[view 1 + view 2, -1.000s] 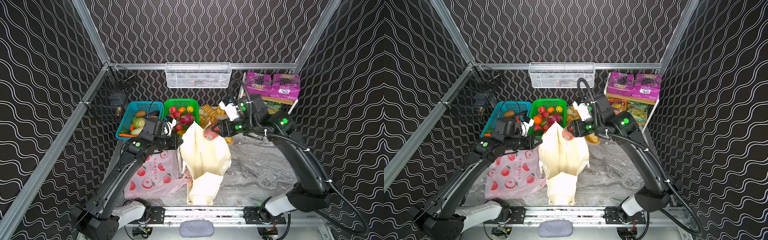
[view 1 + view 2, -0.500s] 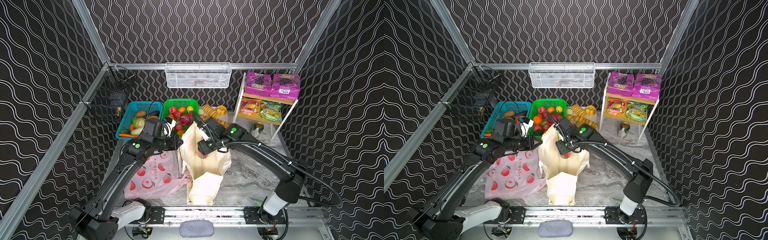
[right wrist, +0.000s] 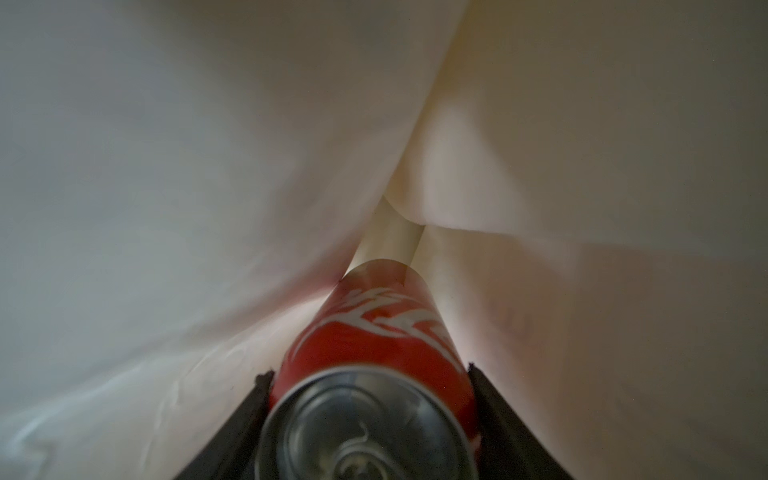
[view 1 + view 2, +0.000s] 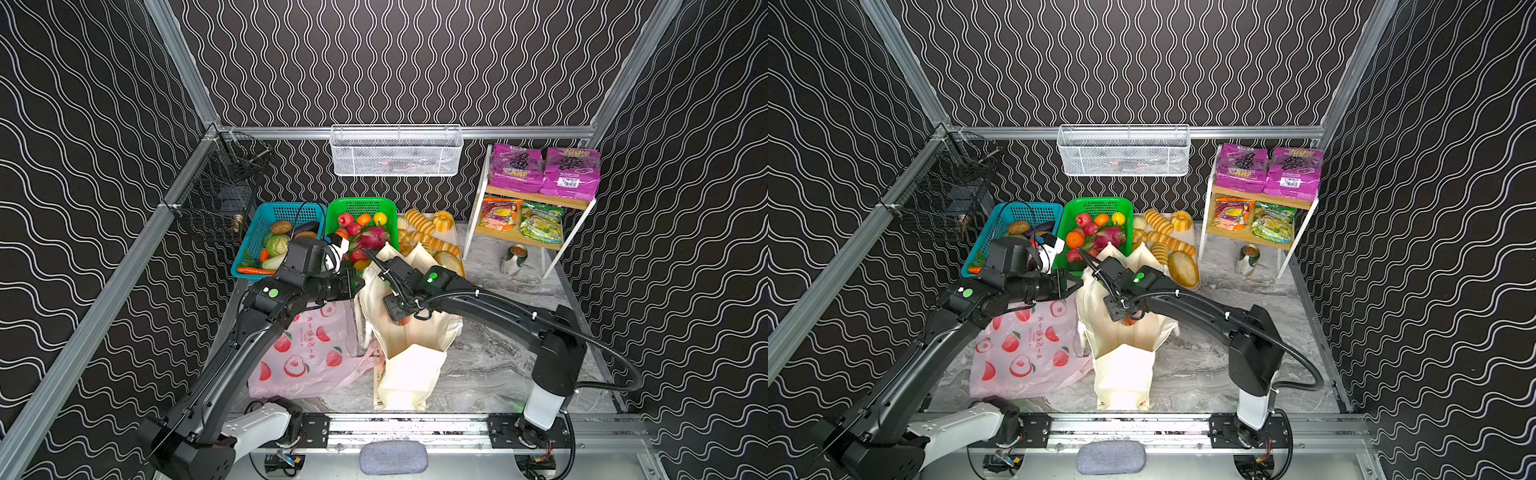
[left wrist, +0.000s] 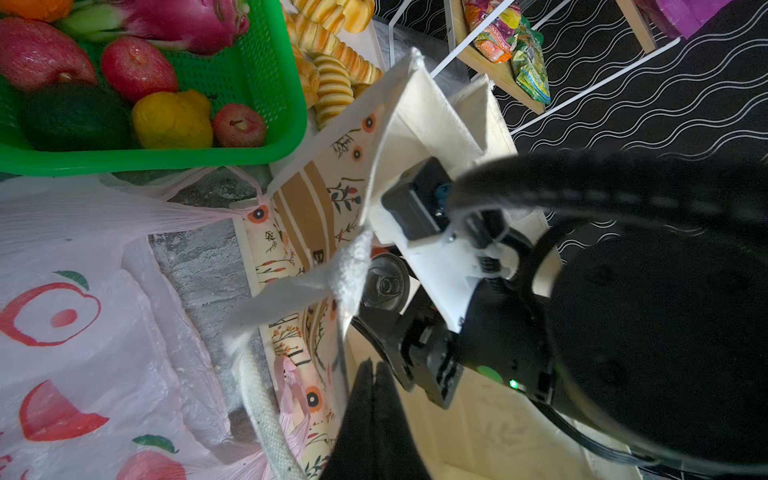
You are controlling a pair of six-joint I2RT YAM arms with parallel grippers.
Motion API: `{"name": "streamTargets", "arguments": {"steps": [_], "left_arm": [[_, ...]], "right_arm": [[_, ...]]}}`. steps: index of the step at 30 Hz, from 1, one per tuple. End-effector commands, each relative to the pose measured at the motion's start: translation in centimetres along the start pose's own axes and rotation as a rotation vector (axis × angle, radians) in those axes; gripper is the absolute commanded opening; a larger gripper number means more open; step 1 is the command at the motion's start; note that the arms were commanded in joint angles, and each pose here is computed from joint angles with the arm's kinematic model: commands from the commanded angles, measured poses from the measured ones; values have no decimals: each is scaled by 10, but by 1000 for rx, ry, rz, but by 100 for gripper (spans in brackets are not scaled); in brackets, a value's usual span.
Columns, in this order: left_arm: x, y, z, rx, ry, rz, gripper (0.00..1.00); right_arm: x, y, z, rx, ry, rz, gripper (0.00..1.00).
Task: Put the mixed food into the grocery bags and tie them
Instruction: 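Carry the cola can into the tote bag while the left gripper holds the rim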
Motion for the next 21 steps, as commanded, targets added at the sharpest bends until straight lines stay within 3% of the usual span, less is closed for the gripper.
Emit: {"name": "streamTargets", "arguments": {"steps": [1, 8, 14, 15, 16, 18, 19, 21], "left_arm": [[0, 3, -1, -5, 0, 1, 0], [1, 6, -2, -10, 1, 15, 0], [0, 5, -2, -8, 2, 11, 0], [1, 5, -2, -2, 0, 14, 4], [1, 5, -2, 2, -1, 13, 23], [-3, 4, -2, 8, -7, -14, 48], [-3, 4, -2, 9, -8, -16, 57], [-4, 4, -2, 4, -6, -22, 64]], "right_arm": [[4, -9, 20, -78, -83, 12, 45], [4, -38, 16, -49, -141, 60, 45], [1, -78, -1, 19, -136, 3, 45], [2, -82, -3, 25, -137, 6, 45], [3, -85, -4, 33, -135, 13, 45], [6, -88, -6, 50, -137, 26, 47], [6, -91, -8, 55, -139, 33, 47], [6, -96, -13, 80, -139, 28, 48]]}}
Point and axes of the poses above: each gripper's point midway between its finger pads, its own y axis back along the fingers, its own x axis along the line the jaws close on, z = x × y, the point moved 4 cm from there along y, back along the fingers, and after that the axes turned 11 degrees about -y, right-handed, at the moved point
